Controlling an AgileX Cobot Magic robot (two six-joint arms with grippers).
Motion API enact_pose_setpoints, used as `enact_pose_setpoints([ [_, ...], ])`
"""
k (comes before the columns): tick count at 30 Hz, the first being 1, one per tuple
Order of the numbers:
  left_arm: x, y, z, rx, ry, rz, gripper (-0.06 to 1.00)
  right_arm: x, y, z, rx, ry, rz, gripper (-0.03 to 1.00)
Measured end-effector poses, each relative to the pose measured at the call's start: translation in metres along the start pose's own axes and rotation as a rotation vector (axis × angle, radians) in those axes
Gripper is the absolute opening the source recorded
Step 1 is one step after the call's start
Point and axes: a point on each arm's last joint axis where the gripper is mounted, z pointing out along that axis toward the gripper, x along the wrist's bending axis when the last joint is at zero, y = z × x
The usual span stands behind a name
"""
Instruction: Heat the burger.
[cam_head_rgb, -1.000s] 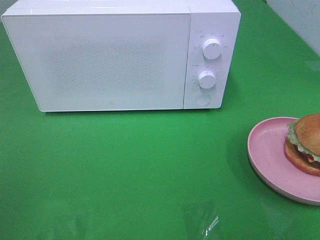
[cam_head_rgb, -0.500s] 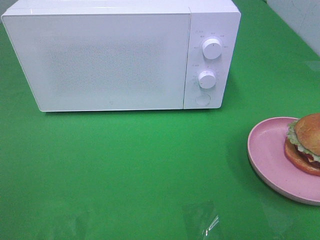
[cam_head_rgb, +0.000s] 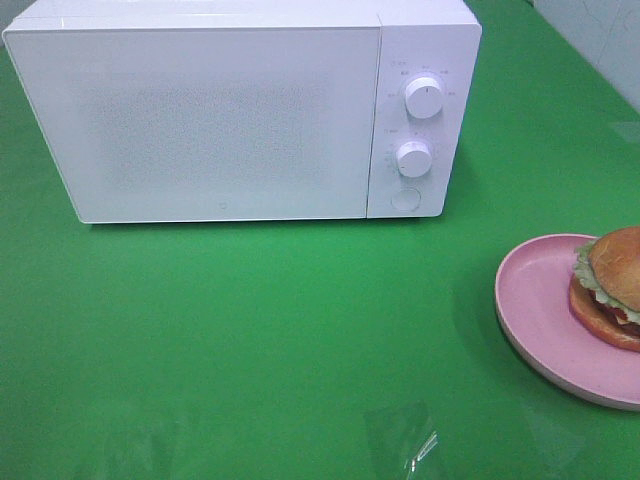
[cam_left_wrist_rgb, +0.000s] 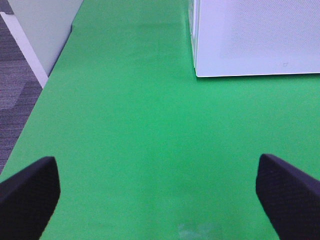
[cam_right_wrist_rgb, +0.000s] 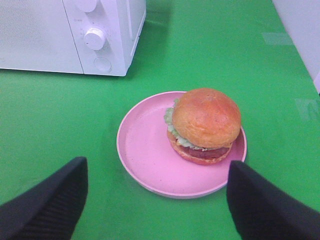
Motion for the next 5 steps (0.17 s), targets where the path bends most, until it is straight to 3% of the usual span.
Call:
enact_pose_setpoints([
  [5, 0.0, 0.0, 0.0, 0.0, 0.0, 0.0, 0.99, 0.0, 0.0, 0.0, 0.0, 0.0, 0.0, 0.75],
])
